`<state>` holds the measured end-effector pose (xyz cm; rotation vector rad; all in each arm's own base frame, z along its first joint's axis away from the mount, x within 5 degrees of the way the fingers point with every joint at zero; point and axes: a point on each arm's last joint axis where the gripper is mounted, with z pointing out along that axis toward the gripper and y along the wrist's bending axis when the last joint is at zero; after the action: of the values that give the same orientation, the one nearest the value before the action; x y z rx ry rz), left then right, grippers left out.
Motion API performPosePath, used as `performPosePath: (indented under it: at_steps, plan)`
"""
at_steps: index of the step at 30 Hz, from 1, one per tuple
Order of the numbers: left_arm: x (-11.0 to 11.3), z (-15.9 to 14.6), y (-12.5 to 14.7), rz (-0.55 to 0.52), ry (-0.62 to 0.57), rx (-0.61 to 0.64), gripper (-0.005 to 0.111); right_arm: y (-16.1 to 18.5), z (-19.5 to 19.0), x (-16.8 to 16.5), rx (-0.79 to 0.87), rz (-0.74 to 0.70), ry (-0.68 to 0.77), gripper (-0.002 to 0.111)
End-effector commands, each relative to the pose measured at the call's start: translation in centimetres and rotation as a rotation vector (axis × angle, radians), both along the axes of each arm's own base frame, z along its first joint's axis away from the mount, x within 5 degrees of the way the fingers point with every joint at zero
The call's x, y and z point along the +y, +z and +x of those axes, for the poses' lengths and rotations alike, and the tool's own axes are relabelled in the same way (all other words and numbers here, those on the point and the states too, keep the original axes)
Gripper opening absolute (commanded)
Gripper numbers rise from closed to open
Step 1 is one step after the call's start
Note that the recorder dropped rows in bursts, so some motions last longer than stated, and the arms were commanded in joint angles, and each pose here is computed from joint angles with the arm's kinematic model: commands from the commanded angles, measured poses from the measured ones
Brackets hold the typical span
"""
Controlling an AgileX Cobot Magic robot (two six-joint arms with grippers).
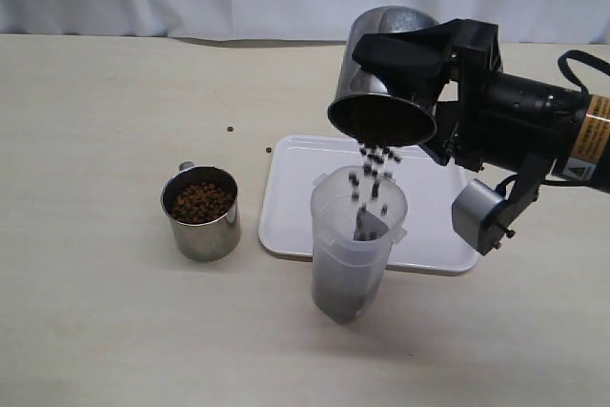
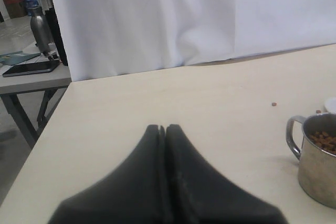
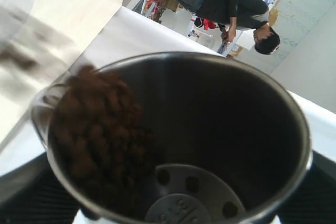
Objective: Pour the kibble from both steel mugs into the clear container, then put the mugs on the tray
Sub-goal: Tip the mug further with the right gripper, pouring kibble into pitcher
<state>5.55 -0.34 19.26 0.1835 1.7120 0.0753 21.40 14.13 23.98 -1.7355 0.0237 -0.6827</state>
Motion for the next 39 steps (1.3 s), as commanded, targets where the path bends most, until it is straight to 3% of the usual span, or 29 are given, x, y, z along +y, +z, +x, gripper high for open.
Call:
performPosePath:
  at_steps: [1, 25, 33, 39]
  plan:
    - [-0.1, 0.0, -0.1, -0.010, -0.008, -0.003, 0.000, 0.4, -0.2, 0.2, -0.045, -0.002, 0.025, 0.005]
    - [-0.1, 0.0, 0.0, -0.010, -0.008, -0.010, 0.000, 0.1, -0.5, 0.2, -0.117, -0.069, 0.073, 0.005]
    - [-0.1, 0.0, 0.0, -0.010, -0.008, -0.010, 0.000, -0.2, -1.4, 0.2, -0.209, -0.044, 0.111, 0.005]
    - [-0.1, 0.0, 0.0, -0.010, -0.008, -0.010, 0.000, -0.6, -1.4, -0.2, -0.267, -0.065, 0.057, 0.005]
